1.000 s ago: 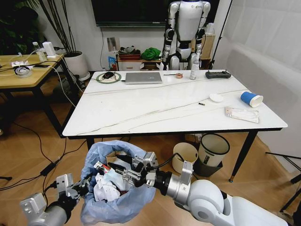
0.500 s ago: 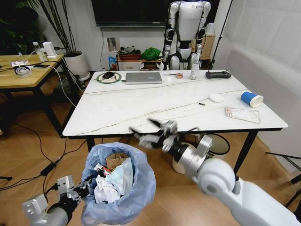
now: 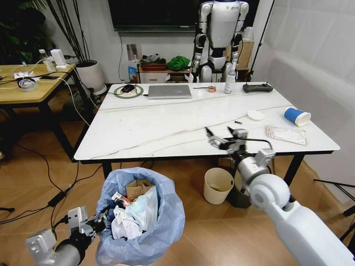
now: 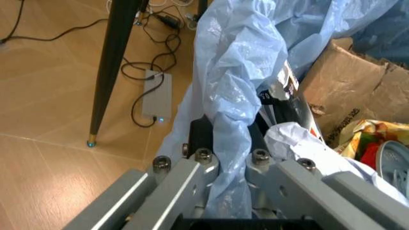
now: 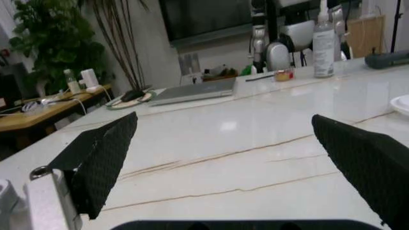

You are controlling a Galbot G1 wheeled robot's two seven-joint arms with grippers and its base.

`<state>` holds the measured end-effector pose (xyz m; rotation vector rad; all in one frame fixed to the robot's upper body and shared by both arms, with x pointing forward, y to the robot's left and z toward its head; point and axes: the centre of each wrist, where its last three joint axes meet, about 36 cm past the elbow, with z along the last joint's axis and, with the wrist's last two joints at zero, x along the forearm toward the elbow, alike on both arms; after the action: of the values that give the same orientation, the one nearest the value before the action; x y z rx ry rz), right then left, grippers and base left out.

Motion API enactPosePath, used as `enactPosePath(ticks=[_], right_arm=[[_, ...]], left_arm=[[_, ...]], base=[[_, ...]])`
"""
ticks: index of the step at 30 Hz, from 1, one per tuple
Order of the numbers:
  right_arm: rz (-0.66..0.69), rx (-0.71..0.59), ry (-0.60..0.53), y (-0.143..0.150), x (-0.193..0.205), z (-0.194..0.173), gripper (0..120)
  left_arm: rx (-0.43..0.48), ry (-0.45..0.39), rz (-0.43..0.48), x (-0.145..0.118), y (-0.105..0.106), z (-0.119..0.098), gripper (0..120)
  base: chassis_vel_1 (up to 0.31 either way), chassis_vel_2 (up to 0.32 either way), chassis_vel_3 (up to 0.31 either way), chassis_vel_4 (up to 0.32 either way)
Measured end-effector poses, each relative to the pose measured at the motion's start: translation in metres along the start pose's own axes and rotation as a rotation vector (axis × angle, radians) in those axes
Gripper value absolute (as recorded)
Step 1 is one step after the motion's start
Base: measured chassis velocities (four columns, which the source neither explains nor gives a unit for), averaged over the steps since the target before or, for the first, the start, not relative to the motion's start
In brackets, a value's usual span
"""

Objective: Pick up the trash bin and place the trash from the table into it.

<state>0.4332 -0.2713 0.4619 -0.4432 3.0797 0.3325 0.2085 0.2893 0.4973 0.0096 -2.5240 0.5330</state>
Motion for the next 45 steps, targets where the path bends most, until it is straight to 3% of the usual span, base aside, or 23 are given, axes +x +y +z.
enactPosePath(ticks=[14,45], right_arm=[[0.003,0.043,-0.005,-0.041,0.017,0.037,100],[-0.025,-0.004,-0.029,-0.053,0.021,0.038,100]], left_arm=[[0.012,0.006,0.007,-0.005,0.001,0.004,0],[0.014,0.007,0.014,-0.003,-0.003,0.006,0]], base=[[0.000,0.000,0.000,0.000],[-0.008,-0.008,0.011,0.011]])
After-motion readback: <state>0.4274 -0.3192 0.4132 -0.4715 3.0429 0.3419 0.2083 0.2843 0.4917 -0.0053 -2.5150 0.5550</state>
